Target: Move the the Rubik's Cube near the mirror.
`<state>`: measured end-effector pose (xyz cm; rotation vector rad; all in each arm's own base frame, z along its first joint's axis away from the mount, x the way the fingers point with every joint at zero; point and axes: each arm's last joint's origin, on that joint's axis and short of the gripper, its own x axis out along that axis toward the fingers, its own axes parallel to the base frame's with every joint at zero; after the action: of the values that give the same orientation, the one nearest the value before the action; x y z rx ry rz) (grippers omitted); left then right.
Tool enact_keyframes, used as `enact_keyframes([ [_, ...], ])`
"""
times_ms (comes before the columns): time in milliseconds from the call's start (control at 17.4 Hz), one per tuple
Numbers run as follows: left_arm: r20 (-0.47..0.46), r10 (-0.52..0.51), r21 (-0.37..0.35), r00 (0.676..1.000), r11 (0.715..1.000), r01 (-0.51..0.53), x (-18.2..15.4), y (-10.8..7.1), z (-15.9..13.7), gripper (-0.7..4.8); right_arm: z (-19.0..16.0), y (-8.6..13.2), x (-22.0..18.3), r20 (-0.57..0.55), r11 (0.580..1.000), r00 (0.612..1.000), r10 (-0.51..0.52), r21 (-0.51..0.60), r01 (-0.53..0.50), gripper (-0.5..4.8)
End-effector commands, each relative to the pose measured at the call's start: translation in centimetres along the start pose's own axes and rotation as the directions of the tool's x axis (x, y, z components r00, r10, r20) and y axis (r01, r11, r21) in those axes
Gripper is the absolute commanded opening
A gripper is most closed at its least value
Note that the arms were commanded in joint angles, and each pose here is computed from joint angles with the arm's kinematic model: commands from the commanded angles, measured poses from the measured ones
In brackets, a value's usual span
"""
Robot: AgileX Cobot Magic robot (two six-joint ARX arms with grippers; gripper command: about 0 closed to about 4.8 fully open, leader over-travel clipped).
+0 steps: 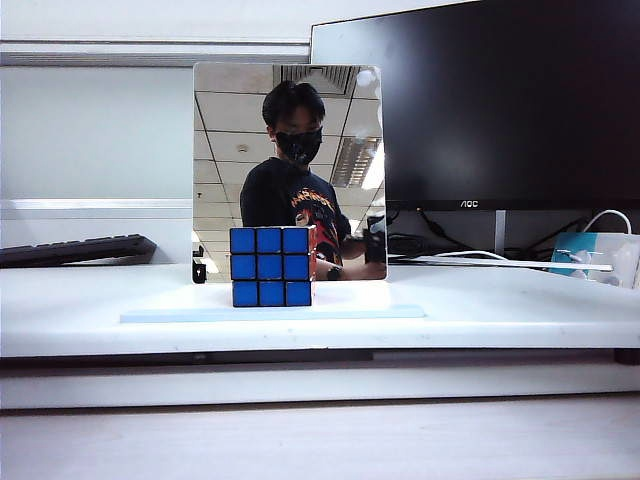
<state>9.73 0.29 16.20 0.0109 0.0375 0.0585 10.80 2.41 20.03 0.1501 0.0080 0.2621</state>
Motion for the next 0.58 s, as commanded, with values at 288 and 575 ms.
enact_keyframes([
  [288,0.014,-0.001,0.004,1.000,1.000,0.001,0.0,0.0,0.2,0.22,-3.2,-1.8,-1.1,0.003,0.987,0.987,-0.161,0.007,0.161,-0.05],
  [575,0.013,-0.001,0.004,1.000,1.000,0.001,0.0,0.0,0.2,0.22,-3.3,-2.0,-1.3,0.013,0.973,0.973,-0.232,0.005,0.232,-0.05],
])
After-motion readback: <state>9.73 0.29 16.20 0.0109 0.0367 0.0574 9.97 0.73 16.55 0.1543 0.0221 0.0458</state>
